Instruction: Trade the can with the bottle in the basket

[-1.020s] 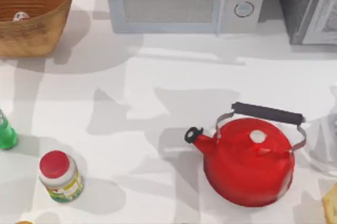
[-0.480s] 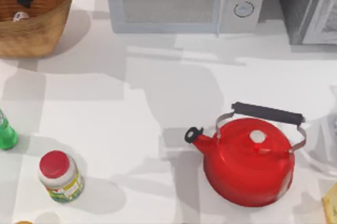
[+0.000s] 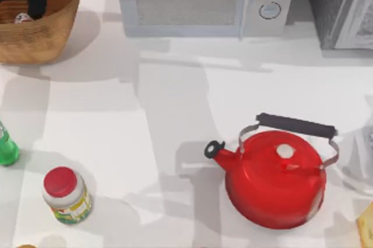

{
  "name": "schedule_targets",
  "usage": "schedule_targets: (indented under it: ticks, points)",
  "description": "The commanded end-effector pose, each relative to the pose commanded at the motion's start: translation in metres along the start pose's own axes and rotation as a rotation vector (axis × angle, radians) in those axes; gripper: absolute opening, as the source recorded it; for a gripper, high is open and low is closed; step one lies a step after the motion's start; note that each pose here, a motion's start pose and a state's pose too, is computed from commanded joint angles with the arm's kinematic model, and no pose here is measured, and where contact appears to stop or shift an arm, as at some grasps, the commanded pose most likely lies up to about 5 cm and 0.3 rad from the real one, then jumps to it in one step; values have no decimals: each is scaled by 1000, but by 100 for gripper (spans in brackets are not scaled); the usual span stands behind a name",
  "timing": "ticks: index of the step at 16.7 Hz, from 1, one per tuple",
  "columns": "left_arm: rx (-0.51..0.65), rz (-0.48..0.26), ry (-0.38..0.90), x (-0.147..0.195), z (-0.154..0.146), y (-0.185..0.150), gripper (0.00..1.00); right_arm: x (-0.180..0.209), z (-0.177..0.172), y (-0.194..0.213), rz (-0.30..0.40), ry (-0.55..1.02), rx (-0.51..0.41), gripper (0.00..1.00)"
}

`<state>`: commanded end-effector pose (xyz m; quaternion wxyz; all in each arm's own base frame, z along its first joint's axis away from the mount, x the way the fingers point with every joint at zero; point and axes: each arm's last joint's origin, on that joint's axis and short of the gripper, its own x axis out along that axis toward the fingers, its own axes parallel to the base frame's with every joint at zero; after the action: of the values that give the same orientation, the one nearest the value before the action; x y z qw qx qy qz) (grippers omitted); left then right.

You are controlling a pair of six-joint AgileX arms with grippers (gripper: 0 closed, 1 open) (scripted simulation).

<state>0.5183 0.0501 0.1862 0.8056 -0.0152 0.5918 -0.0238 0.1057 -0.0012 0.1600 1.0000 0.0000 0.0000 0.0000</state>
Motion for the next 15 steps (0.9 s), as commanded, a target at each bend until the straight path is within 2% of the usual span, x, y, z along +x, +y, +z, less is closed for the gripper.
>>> schedule_targets:
  ticks: [4,10,14,15]
  points:
    - [5,-1,-3,1,1,-3,100,0,0,0,0,0,0,100]
    - [0,0,0,56,0,0,100,0,0,0,0,0,0,100]
    - [0,0,0,60,0,0,100,0,0,0,0,0,0,100]
    - [0,0,0,60,0,0,92,0,0,0,0,0,0,100]
